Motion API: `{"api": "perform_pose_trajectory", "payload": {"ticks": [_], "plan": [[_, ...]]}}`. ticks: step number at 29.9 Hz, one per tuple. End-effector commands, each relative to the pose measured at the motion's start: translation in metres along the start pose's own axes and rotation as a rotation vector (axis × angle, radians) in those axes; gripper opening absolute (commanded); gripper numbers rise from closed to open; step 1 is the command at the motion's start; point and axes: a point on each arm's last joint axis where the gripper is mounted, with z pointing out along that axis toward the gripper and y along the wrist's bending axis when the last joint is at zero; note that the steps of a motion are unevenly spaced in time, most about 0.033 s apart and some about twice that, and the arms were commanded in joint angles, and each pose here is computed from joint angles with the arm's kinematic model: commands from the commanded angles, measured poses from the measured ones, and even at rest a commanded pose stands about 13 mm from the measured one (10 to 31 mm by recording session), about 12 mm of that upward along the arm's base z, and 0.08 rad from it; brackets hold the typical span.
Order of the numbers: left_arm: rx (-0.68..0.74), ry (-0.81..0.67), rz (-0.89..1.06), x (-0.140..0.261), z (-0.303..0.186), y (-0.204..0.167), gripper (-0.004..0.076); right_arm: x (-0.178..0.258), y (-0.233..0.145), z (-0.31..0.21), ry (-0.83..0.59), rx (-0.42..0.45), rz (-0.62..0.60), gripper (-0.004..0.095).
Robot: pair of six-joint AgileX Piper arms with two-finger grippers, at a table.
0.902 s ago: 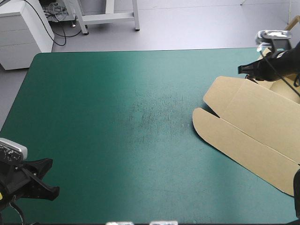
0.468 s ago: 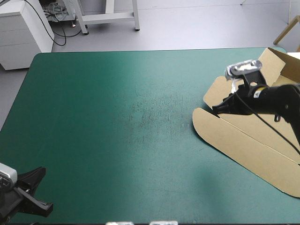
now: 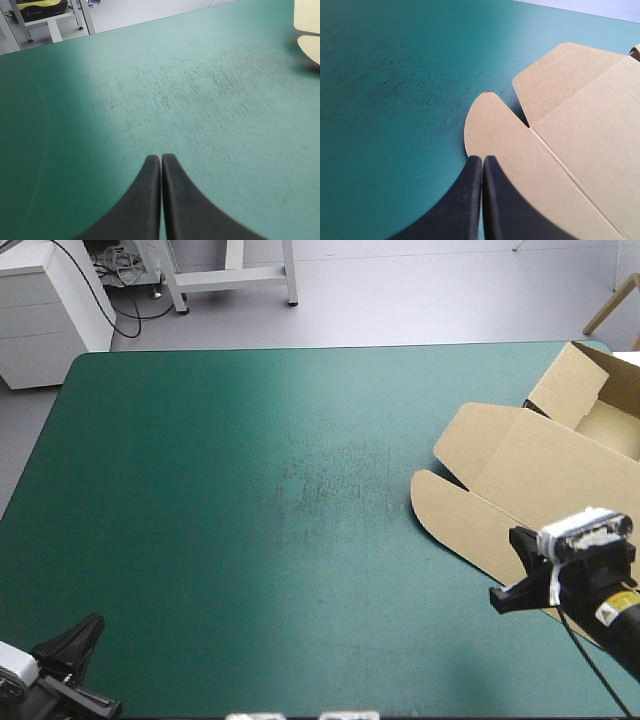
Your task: Fold the box
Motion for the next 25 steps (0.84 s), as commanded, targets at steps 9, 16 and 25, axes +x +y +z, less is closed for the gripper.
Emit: {"api": "perform_pose_trajectory", "payload": {"ticks": [9, 16, 25], "plan": [[0.024, -0.072, -0.013, 0.015, 0.014, -0.003, -0.0010, 0.053, 0.011, -0.050, -0.354, 0.035, 0.025, -0.0014], [0.014, -0.072, -0.002, 0.017, 0.017, -0.002, -0.0010, 0.073, 0.015, -0.070, -0.458, 0.035, 0.030, -0.0014], [0.010, -0.072, 0.000, 0.017, 0.017, -0.002, -0.0010, 0.074, 0.016, -0.070, -0.450, 0.027, 0.033, -0.0014]]}}
